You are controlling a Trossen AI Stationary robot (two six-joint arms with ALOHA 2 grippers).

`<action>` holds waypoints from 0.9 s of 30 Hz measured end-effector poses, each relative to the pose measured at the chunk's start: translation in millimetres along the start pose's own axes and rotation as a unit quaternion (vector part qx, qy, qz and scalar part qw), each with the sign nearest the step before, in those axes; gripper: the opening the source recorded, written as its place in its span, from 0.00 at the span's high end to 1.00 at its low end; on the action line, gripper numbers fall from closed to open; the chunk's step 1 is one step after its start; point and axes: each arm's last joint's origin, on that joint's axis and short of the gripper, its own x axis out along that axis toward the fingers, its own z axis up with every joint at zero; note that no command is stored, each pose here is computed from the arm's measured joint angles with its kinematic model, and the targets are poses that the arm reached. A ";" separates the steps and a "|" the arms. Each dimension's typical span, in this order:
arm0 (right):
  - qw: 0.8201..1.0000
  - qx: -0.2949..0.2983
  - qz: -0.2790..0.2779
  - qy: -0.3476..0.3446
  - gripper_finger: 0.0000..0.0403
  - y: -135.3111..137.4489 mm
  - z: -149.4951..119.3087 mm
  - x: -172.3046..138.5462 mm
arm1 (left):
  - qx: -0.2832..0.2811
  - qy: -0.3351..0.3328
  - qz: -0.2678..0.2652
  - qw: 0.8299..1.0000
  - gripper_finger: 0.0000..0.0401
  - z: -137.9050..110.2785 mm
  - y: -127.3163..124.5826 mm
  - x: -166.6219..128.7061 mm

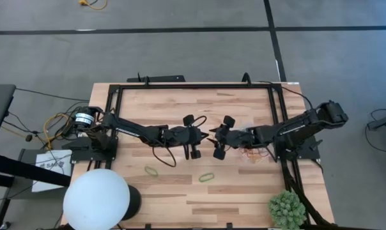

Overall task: Pick and place items into bin
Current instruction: Put the yellow rubber band into the transparent bin

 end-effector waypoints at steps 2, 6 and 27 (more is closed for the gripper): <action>1.000 -0.005 0.000 0.010 0.64 -0.2 -2.2 0.0 | 0.000 0.000 0.000 1.000 1.00 0.0 0.0 0.0; 1.000 -0.004 -0.001 0.023 0.78 0.0 -5.0 -0.3 | 0.000 0.000 0.001 1.000 1.00 0.1 0.1 -0.1; 0.994 0.015 -0.105 0.029 1.00 3.3 6.5 -51.5 | -0.013 0.089 0.031 0.995 0.77 -17.5 1.2 -1.9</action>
